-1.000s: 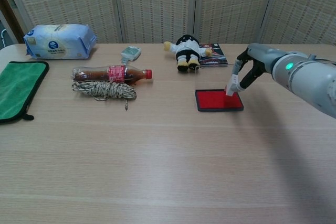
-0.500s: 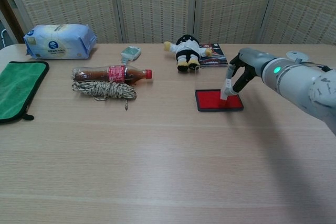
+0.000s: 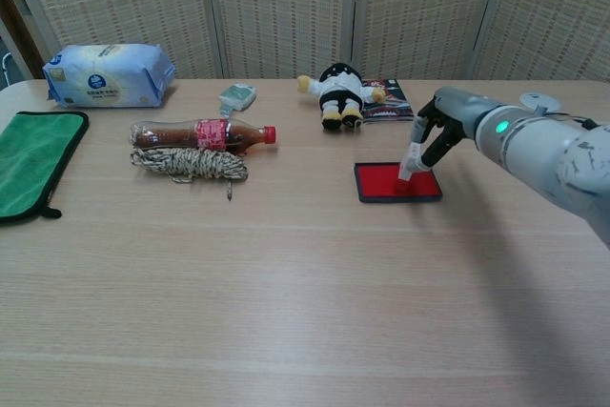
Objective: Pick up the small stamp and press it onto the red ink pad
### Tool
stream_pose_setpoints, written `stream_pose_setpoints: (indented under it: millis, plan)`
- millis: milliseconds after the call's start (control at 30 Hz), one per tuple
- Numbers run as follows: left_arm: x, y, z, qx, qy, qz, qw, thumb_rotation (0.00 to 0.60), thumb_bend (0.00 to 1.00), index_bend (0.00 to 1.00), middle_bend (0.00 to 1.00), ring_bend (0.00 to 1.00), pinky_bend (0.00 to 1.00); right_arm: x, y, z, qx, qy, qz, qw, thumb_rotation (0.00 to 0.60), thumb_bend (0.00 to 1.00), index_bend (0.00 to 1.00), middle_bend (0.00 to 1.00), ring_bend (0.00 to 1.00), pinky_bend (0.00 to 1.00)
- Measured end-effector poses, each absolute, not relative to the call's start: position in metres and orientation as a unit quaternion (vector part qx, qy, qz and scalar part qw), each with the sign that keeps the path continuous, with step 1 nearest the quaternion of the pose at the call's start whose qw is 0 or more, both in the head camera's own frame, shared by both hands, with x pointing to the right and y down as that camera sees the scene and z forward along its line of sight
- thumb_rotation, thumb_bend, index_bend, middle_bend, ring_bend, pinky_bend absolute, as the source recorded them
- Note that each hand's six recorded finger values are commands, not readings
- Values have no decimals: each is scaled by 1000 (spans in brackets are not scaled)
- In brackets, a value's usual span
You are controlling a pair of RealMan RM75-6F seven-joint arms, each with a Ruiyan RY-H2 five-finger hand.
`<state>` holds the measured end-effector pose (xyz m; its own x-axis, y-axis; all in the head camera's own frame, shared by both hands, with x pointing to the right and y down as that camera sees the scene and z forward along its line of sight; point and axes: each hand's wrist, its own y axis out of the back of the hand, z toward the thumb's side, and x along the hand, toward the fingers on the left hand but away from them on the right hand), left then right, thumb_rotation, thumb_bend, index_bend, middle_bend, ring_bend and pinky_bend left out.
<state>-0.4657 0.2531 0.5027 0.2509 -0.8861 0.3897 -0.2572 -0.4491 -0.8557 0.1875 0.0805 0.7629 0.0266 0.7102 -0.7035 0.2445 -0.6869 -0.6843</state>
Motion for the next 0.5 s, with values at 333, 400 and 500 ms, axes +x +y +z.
stream_pose_setpoints:
  millis: [333, 400, 500]
  plan:
    - [-468, 252, 503, -714, 403, -463, 336, 600, 340, 0, 0, 0, 33, 184, 77, 768, -690, -346, 606, 192, 600, 225, 712, 312, 150, 0]
    - [-469, 251, 502, -714, 404, -462, 336, 600, 340, 0, 0, 0, 33, 184, 77, 770, -689, -345, 608, 193, 600, 227, 712, 312, 151, 0]
    - [-469, 252, 501, -714, 406, -461, 336, 600, 340, 0, 0, 0, 33, 183, 77, 773, -687, -341, 611, 196, 600, 230, 712, 312, 151, 0]
